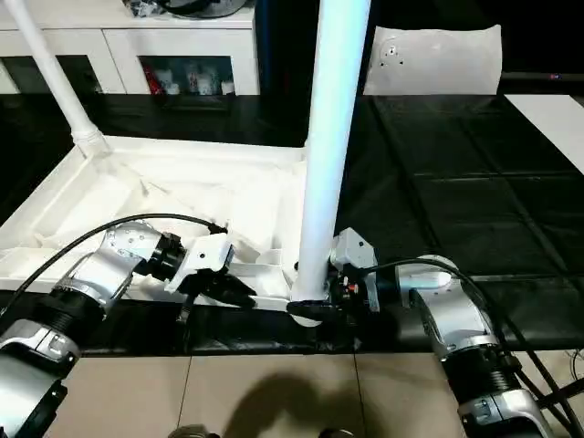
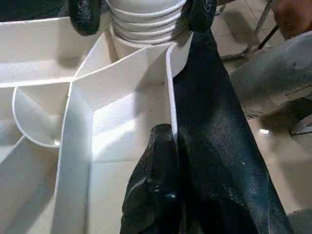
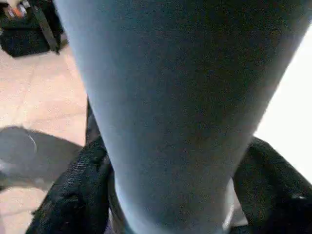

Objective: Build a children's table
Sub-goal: Rotate leg to tighten

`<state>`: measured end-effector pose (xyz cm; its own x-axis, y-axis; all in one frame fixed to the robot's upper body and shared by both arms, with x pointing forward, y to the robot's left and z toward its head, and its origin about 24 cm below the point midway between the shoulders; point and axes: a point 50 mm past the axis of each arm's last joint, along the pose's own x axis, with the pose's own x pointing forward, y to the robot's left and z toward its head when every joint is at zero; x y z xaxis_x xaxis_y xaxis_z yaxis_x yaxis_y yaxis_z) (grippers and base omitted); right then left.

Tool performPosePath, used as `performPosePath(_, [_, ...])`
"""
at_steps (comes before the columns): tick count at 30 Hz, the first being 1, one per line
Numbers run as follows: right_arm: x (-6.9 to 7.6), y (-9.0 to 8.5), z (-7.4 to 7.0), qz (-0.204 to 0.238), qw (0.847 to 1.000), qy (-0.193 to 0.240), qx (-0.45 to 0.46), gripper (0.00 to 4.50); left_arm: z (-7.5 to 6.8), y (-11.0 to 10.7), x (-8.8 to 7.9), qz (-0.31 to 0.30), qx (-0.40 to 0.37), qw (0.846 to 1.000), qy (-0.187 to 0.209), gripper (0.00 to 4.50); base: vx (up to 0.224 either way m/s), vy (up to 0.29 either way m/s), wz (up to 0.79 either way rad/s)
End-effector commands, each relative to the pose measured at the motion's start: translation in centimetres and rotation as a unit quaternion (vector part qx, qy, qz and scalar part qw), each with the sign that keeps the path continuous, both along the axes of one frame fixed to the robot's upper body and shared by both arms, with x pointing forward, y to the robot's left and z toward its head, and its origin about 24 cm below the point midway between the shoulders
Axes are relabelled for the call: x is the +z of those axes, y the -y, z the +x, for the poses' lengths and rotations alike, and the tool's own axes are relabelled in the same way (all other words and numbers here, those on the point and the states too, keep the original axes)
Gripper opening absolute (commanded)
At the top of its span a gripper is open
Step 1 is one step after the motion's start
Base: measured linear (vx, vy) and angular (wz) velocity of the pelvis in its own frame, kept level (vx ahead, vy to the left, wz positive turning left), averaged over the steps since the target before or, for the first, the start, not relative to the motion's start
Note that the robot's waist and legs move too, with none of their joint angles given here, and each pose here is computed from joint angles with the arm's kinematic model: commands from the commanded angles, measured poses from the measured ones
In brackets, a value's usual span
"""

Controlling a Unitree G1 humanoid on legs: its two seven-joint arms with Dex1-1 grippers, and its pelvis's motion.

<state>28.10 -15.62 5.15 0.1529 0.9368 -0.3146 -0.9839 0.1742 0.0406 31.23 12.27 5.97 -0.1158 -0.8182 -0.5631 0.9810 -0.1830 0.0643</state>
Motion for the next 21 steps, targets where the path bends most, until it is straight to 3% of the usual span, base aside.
performPosePath(1, [0.8,0.0,0.5,0.011,1.0,0.004,-0.002,3.16,0.2,1.1,1.3,-0.001,-0.052,0.998,0.026,0.0,0.0,0.0,0.0])
performPosePath(6, [0.5,-0.1,0.4,0.018,1.0,-0.014,0.006,2.78,0.2,0.9,1.2,-0.002,-0.044,0.999,0.025,0.0,0.0,0.0,0.0])
performPosePath(14, [0.5,-1.0,-0.3,0.062,0.997,-0.037,0.0,2.74,0.0,0.7,1.3,-0.035,-0.016,0.999,0.005,0.0,0.0,0.0,0.0])
performPosePath(17, [0.0,-2.5,-0.9,0.102,0.992,-0.051,-0.052,2.74,0.5,0.9,1.5,-0.061,0.064,0.996,0.014,0.0,0.0,0.0,0.0])
performPosePath(21, [-1.1,-3.9,-0.1,0.084,0.984,-0.042,-0.152,2.74,1.3,1.5,1.5,-0.055,0.166,0.984,0.025,0.0,0.0,0.0,0.0])
